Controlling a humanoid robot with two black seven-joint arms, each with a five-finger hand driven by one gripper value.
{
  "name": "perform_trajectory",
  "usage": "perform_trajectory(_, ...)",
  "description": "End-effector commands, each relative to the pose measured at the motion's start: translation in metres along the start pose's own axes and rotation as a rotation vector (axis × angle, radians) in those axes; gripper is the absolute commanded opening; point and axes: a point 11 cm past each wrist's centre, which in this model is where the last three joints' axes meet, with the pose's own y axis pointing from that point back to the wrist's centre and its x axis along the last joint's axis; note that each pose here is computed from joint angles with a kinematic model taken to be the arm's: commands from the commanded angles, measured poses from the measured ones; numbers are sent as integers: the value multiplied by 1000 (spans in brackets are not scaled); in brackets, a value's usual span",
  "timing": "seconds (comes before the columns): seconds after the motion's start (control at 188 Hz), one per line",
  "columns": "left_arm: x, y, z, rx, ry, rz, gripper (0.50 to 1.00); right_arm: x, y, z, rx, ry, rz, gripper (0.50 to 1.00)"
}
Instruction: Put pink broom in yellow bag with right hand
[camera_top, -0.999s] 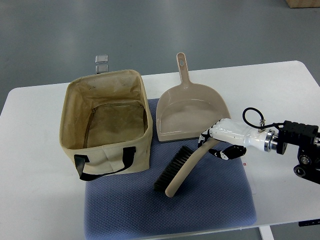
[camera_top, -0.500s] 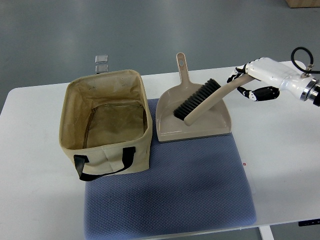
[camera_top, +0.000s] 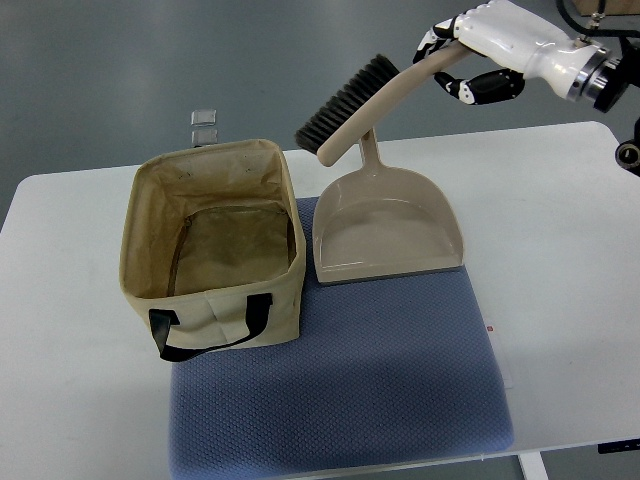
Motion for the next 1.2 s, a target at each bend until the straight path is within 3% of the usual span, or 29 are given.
perform_trajectory(0.0,0,0,0,0,0,0,1000,-9,-28,-30,66,8,-22,500)
perform_trajectory(0.144,0,0,1,-1,0,0,1000,-28,-49,-64,148,-19,-46,500)
perform_trajectory(0.346,0,0,1,-1,0,0,1000,-41,-54,-77,179,-49,-59,500)
perform_trajectory(0.356,0,0,0,0,0,0,1000,-41,-54,-77,179,-51,-59,507)
perform_trajectory(0.361,0,0,0,0,0,0,1000,-41,-54,-78,182,-53,-58,547)
perform_trajectory(0.377,0,0,0,0,0,0,1000,-42,-54,-78,181,-54,-58,584)
perform_trajectory(0.383,0,0,0,0,0,0,1000,-41,-54,-78,184,-55,-57,621)
perform_trajectory(0.393,0,0,0,0,0,0,1000,-41,-54,-78,184,-55,-57,621)
perform_trajectory(0.399,0,0,1,-1,0,0,1000,-42,-54,-78,184,-57,-57,655)
perform_trajectory(0.431,0,0,0,0,-1,0,1000,-43,-53,-78,184,-64,-54,739)
perform_trajectory(0.462,0,0,0,0,0,0,1000,-45,-52,-78,185,-69,-56,791)
perform_trajectory(0.659,0,0,0,0,0,0,1000,-44,-51,-77,180,-93,-45,885)
perform_trajectory(0.941,0,0,0,0,0,0,1000,-17,-32,-40,62,-264,70,885)
perform_trajectory(1.196,0,0,0,0,0,0,1000,-20,19,26,-173,-787,235,885)
